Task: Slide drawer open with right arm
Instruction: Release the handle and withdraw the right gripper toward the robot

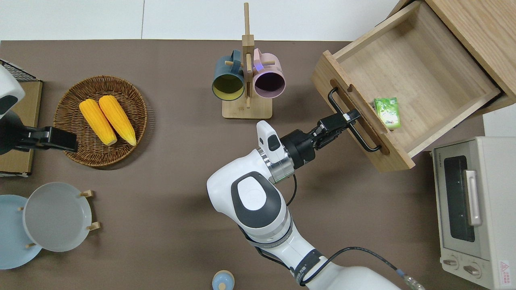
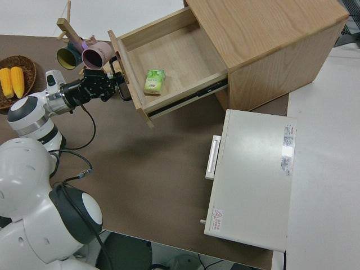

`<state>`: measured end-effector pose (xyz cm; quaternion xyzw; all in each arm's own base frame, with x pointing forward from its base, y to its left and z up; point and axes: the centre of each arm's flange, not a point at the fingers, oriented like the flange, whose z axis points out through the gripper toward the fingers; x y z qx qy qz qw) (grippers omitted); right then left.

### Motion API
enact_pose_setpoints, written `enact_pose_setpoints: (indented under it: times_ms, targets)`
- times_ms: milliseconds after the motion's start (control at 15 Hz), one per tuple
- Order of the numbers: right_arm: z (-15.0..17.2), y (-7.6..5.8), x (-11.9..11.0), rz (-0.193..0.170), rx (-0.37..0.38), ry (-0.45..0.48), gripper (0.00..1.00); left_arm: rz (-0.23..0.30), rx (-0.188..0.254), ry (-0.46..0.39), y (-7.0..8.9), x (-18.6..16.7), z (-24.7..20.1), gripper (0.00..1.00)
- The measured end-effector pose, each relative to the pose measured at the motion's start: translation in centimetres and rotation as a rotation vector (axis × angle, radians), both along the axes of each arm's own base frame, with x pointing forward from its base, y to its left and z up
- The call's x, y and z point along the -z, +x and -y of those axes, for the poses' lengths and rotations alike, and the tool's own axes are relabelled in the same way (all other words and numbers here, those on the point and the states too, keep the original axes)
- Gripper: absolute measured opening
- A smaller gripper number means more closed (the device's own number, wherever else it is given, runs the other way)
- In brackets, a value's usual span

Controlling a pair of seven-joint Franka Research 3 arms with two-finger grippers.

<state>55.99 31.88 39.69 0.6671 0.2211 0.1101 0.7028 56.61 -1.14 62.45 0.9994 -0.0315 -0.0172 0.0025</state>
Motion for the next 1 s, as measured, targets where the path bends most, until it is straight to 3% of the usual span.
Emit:
enact_pose_setpoints:
  times_ms: [200,400,800,1000]
  targets:
    - [-0.4,0.3,-1.2,0.019,-0.006,0.004,0.77,0.000,0.000,0.000,0.0,0.0,0.0,1.00]
    - [-0.8,0.5,-2.0,0.053,-0.009,0.026,0.99,0.000,0.000,0.000,0.0,0.0,0.0,1.00]
    - [-1.3,0.2,-2.3,0.190,0.016,0.155,0.99,0.000,0.000,0.000,0.0,0.0,0.0,1.00]
    - [-1.5,0.1,-2.5,0.214,0.023,0.182,0.99,0.000,0.000,0.000,0.0,0.0,0.0,1.00]
